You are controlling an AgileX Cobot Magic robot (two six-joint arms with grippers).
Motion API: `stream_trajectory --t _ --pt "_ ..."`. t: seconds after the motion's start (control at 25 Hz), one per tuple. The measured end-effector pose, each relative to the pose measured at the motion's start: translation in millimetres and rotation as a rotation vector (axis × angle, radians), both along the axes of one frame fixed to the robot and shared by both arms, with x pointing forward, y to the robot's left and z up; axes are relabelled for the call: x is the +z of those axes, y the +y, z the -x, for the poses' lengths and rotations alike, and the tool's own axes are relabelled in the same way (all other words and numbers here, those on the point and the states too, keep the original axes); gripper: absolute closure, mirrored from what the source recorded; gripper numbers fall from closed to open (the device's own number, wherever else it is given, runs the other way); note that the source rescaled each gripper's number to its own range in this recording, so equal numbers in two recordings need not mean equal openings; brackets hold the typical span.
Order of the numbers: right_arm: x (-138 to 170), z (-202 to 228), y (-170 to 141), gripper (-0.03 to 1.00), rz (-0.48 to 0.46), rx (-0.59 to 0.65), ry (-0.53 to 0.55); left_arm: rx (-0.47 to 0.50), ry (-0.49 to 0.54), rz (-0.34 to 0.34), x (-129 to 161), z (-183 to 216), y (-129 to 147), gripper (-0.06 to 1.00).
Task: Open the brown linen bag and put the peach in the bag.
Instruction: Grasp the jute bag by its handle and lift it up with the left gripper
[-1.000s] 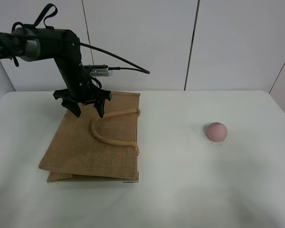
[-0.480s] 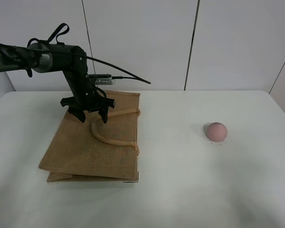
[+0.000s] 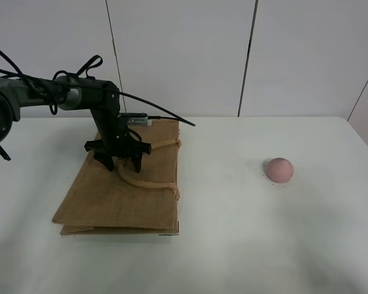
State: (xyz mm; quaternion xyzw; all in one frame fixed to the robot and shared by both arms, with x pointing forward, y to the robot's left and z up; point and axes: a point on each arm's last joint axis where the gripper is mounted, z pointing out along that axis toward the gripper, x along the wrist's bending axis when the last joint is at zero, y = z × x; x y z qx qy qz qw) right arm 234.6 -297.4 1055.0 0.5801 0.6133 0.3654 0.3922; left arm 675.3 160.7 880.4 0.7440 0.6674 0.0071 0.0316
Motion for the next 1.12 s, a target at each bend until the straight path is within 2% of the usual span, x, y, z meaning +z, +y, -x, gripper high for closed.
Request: stream_trajectory --t 0.16,0.24,0.32,0.52,0.56,0.8,0.88,1.12 --pt "0.0 0.0 0.0 -0.03 0.0 0.0 0.0 0.0 0.005 -0.001 -3.0 -0.5 -0.2 -0.02" --pt "0.0 0.0 0.0 -0.03 0.0 0.0 0.0 -0.003 0.005 -0.007 -3.0 -0.4 0.3 0.08" --pt "0.0 0.0 0.0 -0.03 0.0 0.0 0.0 -0.001 0.008 -0.007 -3.0 -0.3 0.8 0.26" --pt "0.0 0.0 0.0 -0.03 0.0 0.0 0.0 -0.001 0.012 -0.007 -1.8 -0.6 1.0 0.91" --pt "0.0 0.0 0.0 -0.03 0.0 0.0 0.0 -0.001 0.012 -0.007 -0.7 -0.6 1.0 0.94" --pt "0.0 0.0 0.0 -0.03 0.0 0.0 0.0 -0.005 0.013 -0.015 8.9 1.2 2.2 0.94" --pt "0.0 0.0 0.0 -0.03 0.0 0.0 0.0 -0.01 0.015 -0.025 21.4 4.0 3.9 0.94" --pt "0.0 0.0 0.0 -0.03 0.0 0.0 0.0 -0.011 -0.074 -0.008 95.9 17.1 9.0 0.94"
